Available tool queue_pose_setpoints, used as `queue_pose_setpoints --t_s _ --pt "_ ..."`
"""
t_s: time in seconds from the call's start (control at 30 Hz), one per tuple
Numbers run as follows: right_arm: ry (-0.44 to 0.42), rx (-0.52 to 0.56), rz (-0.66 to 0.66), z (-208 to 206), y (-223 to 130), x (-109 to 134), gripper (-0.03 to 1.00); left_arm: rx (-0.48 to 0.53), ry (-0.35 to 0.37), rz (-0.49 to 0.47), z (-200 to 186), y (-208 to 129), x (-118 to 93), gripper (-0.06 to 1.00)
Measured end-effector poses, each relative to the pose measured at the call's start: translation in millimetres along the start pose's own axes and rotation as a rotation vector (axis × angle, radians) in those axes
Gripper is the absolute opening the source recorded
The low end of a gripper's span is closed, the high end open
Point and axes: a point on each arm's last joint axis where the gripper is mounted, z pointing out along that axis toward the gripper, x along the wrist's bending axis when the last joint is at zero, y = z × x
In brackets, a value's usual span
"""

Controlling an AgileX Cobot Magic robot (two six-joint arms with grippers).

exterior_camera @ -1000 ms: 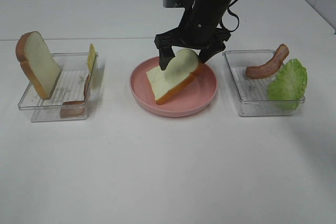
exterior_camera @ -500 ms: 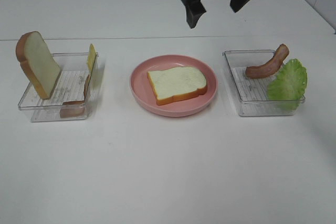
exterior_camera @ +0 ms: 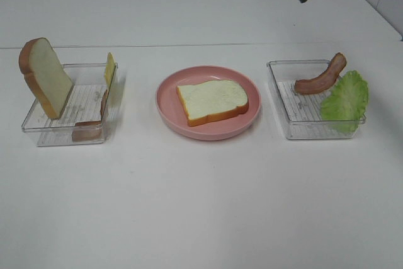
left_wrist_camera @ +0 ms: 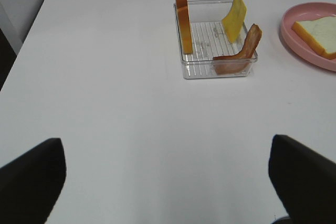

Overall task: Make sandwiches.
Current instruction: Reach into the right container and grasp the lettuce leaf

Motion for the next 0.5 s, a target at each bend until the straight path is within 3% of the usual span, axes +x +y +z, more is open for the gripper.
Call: queue_pose_setpoints --t_s 0.13,0.2,0.4,0.5 --pt "-0.019 0.018 0.054 1.2 -4.2 -23.1 0.98 0.0 0.0 0.0 0.0 0.0 0.0 0.97" --pt "-0.033 0.045 0.156 7.3 -10.8 -55.6 0.99 0.0 0.0 0.0 0.0 0.0 0.0 0.97" --pt "-0.021 0.066 0.241 14.3 -18.1 -82.8 0.99 0.0 0.0 0.0 0.0 0.0 0.0 0.97" --pt "0.028 0.095 0.296 28.3 -21.7 -95.8 0.99 0.0 0.0 0.0 0.0 0.0 0.0 0.97"
